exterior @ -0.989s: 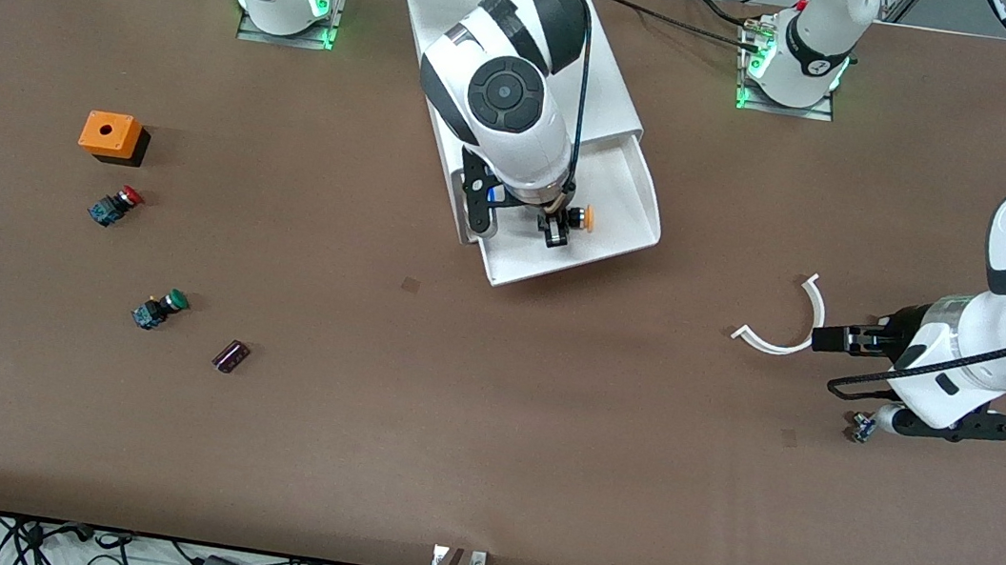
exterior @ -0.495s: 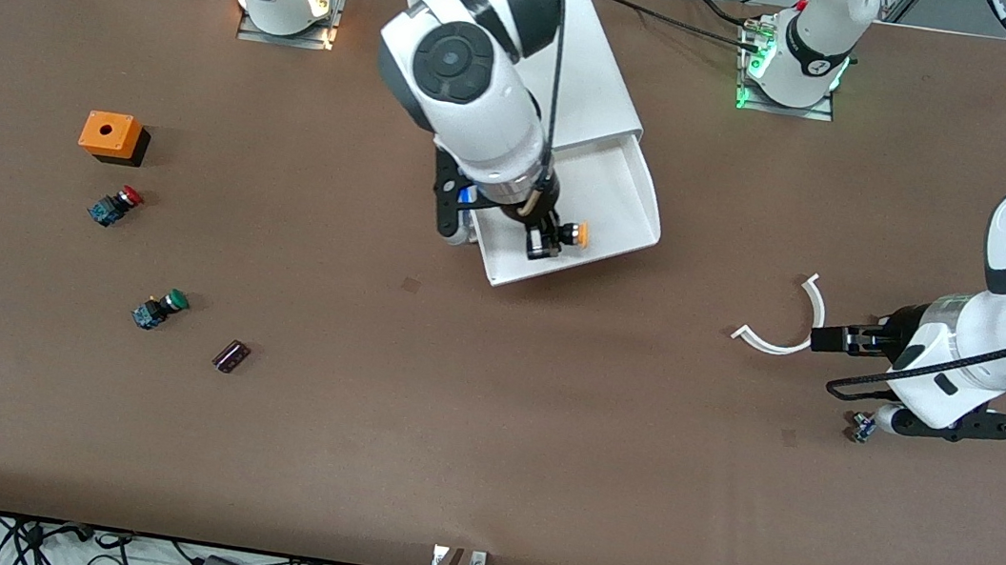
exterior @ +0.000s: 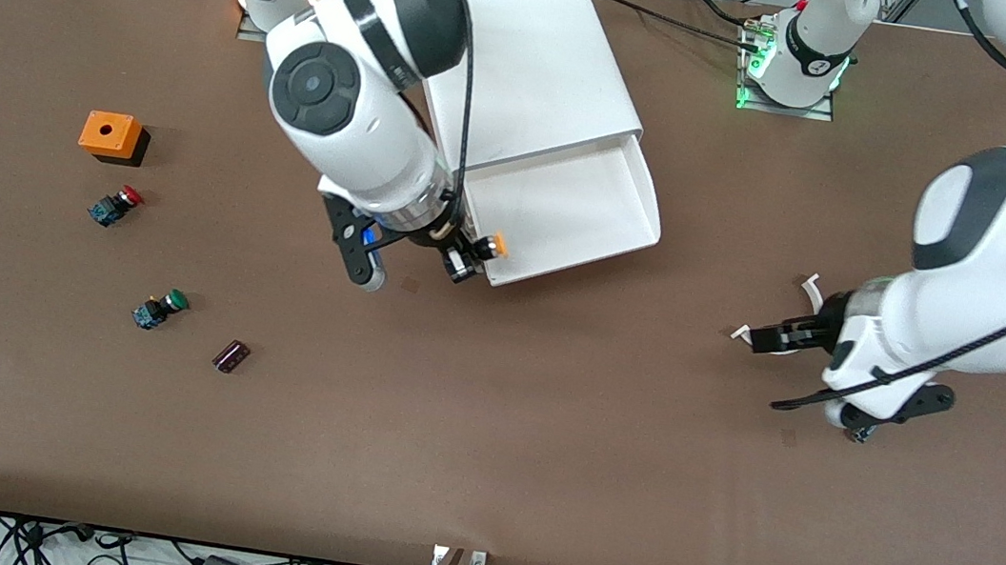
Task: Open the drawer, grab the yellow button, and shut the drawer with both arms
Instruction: 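Carry the button with the right gripper while the left gripper pushes the drawer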
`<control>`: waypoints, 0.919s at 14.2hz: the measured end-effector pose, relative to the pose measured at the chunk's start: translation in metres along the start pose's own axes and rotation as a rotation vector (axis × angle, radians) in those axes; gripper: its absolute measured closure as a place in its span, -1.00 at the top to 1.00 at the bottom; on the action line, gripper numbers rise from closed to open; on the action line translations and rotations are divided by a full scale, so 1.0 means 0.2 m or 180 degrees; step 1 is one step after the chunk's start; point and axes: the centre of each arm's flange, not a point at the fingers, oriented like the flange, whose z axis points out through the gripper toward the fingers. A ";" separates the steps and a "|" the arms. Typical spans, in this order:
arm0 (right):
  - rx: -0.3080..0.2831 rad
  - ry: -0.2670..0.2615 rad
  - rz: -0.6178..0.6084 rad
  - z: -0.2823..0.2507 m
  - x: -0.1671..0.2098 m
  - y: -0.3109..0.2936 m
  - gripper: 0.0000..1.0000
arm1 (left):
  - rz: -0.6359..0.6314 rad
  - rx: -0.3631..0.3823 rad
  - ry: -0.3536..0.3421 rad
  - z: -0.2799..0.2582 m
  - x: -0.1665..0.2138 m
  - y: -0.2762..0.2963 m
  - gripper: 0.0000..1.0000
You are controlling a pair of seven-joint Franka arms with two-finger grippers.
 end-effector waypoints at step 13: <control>-0.0757 -0.0153 -0.1832 0.19 1.00 0.40 -0.18 | -0.0321 -0.0077 0.0173 0.62 -0.50 0.69 1.00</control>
